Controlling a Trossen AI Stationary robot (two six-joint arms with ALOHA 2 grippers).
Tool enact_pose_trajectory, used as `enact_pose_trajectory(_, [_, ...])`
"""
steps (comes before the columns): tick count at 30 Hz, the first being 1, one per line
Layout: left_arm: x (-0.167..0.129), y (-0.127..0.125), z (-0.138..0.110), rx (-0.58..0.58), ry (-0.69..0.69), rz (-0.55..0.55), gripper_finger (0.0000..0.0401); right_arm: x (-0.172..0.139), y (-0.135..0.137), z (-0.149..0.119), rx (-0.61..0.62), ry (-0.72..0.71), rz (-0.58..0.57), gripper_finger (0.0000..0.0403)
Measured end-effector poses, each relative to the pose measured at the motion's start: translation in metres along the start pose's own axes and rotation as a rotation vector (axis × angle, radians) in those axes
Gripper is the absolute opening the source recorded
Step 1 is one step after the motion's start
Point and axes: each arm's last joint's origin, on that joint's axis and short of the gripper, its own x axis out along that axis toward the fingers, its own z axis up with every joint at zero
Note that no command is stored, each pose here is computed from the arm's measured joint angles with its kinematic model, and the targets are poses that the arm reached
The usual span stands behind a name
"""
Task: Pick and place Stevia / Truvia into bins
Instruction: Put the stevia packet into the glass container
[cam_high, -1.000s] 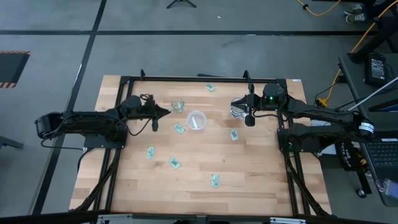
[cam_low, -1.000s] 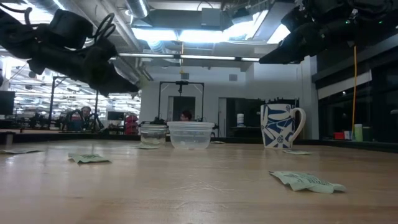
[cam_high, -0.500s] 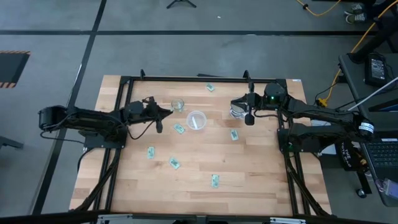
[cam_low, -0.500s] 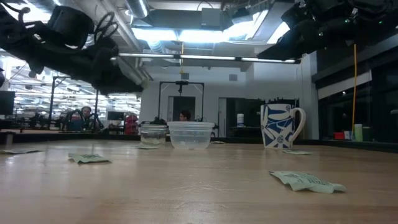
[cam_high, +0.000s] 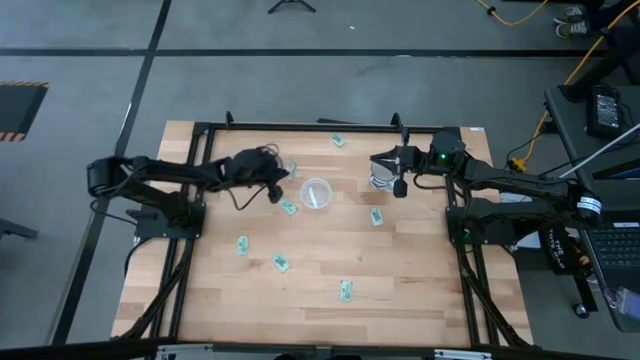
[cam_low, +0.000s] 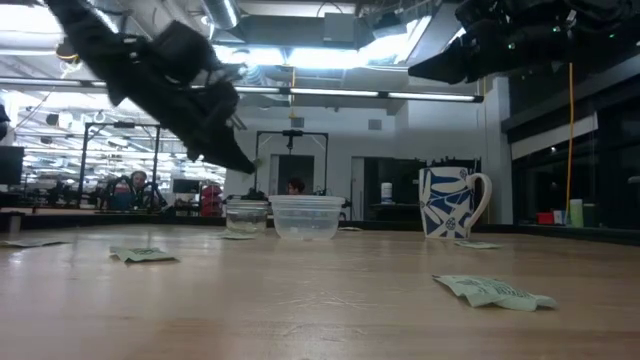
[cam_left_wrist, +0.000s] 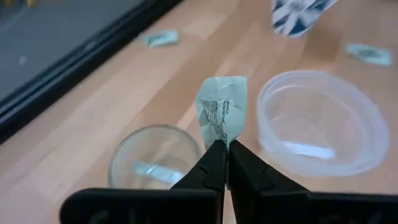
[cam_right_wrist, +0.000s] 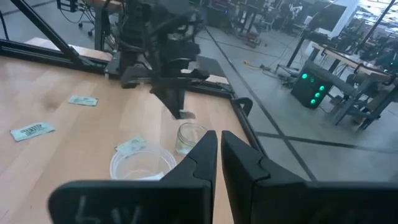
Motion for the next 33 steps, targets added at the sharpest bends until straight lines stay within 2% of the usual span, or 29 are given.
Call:
enact_pose_trajectory(11, [-0.002, 0.01, 0.047, -0.034, 0.259, 0.063, 0.0003, 0.0, 0.001, -0.002, 0.007, 0.022, 0.007, 0.0028])
enact_pose_trajectory(14, [-0.001, 0.011, 0.055, -0.056, 0.292, 0.074, 0.0003, 0.0, 0.001, -0.002, 0.008, 0.022, 0.008, 0.0028])
enact_pose_trajectory(23, [0.018, 0.012, 0.044, -0.07, 0.436, 0.072, 0.0003, 0.0, 0.001, -0.002, 0.009, 0.022, 0.008, 0.0028])
enact_pose_trajectory(33, [0.033, 0.02, 0.034, -0.062, 0.492, 0.122, 0.0004, 0.0, 0.001, -0.002, 0.01, 0.023, 0.008, 0.0028])
